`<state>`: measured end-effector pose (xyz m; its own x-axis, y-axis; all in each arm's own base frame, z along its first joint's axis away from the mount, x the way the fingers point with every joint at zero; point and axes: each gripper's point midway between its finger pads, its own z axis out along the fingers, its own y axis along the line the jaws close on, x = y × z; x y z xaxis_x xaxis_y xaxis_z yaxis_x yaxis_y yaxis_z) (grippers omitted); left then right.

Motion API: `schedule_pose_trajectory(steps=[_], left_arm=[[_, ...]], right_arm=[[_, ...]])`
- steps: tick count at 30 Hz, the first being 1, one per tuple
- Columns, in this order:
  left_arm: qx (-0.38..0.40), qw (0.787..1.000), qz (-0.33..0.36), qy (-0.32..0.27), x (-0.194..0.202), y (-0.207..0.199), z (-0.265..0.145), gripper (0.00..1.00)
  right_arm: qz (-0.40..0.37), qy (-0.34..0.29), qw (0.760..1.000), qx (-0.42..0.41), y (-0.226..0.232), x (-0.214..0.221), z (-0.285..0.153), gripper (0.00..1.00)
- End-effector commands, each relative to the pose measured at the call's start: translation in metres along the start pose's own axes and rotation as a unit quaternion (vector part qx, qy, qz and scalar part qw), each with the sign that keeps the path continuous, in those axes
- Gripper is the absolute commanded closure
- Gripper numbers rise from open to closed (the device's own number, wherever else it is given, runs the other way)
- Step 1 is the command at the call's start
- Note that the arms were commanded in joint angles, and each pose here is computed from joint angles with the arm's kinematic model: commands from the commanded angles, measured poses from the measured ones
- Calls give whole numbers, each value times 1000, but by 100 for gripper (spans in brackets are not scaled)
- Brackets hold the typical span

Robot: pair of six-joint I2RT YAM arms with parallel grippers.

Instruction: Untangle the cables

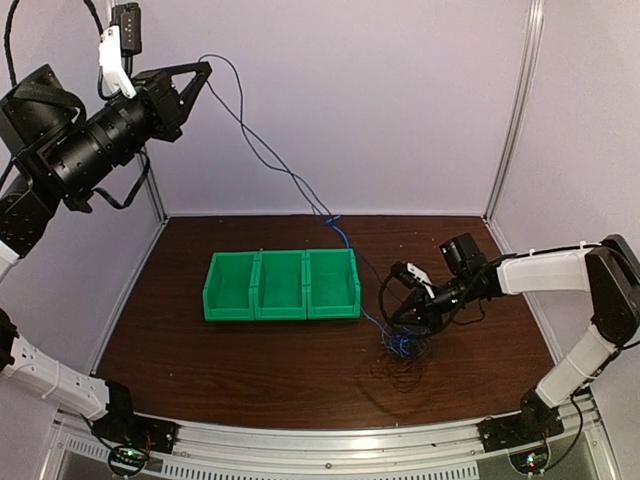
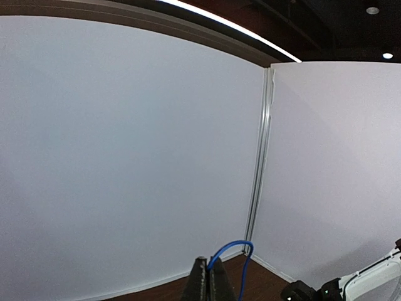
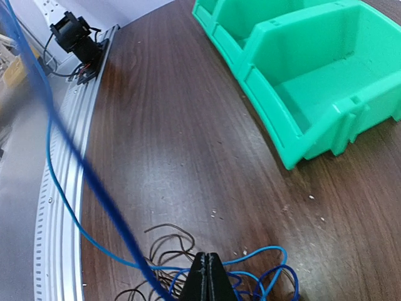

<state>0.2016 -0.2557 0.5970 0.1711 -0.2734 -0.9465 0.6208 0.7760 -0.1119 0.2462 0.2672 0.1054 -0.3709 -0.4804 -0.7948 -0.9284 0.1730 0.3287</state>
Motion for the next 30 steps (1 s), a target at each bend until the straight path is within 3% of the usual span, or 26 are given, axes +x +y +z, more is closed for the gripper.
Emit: schedule_pose_trajectory(steps=[1,7,17,20,23,26,30], left_arm=[[-43,999,11,-26,-36,27,-21,100],[-69,997,11,-38,-56,48,-44,100],[-77,997,14,-10,-28,52,-47,100],[-49,998,15,35,4,36,-35,100],[-11,996,14,88,50,14,-23,100],[15,991,-4,131,96,-1,-18,100],[33,987,-21,155,127,-11,-16,100]], right_arm=[[28,34,998,54,-29,14,-17,100],[31,133,983,120,-50,64,-53,100],[111,102,954,259,-100,77,-123,99],[81,76,969,222,-77,59,-123,75],[31,34,984,171,-41,26,-123,58],[-18,25,985,169,-20,-1,-123,56],[-111,52,981,147,20,-20,-97,62]])
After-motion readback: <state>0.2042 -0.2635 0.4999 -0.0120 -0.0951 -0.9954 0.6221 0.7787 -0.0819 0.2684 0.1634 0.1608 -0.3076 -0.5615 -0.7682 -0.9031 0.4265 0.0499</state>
